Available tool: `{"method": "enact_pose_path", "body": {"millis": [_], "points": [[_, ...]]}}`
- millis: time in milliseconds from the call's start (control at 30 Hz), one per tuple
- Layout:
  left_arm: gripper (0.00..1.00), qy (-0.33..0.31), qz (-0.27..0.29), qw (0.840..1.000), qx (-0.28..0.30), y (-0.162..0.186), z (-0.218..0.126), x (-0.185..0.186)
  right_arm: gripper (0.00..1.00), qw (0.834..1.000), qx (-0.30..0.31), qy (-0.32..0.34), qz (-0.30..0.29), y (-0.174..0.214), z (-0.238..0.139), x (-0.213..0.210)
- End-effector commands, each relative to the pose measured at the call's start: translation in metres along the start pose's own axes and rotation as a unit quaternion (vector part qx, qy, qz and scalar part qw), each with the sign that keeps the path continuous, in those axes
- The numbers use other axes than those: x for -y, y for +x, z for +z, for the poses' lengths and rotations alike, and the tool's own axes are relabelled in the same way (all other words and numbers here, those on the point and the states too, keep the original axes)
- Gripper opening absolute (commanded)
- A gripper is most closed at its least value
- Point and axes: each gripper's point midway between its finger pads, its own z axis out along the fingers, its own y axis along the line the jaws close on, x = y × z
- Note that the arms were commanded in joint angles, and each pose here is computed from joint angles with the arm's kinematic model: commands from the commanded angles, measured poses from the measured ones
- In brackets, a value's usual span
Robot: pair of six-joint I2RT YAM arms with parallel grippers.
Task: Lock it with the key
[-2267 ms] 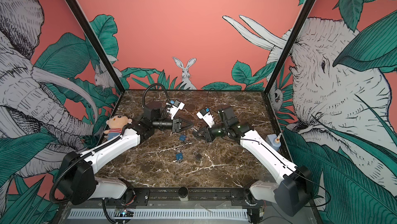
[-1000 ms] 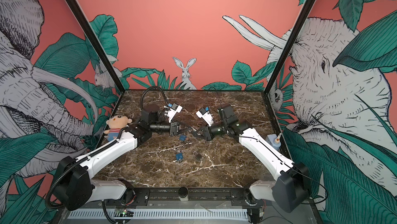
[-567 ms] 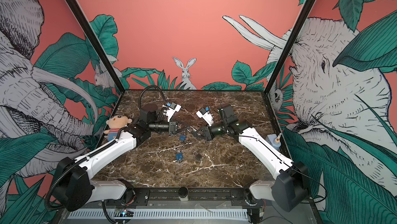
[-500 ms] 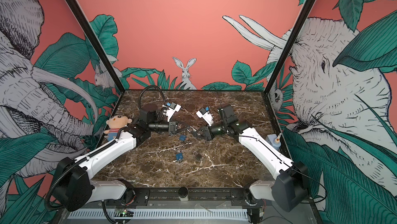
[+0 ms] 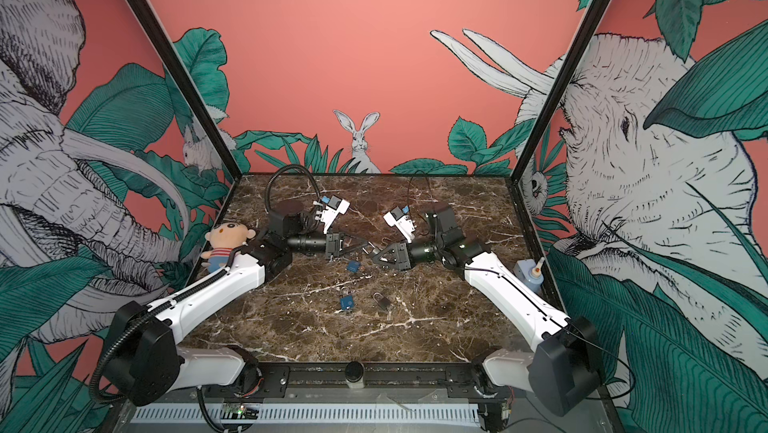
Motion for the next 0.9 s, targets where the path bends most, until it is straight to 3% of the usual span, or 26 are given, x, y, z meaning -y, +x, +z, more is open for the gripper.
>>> {"method": "enact_pose_path", "body": {"millis": [0, 867], "points": [[0.00, -0.023, -0.021, 0.999, -0.003, 0.011, 0.006, -0.021, 0.00, 0.992, 0.026, -0.092, -0.087, -0.019, -0.012, -0.059], [0.00, -0.008, -0.060, 0.998, -0.027, 0.044, 0.012, -0.030, 0.00, 0.986, 0.050, -0.134, -0.087, -0.036, -0.011, -0.071]]}}
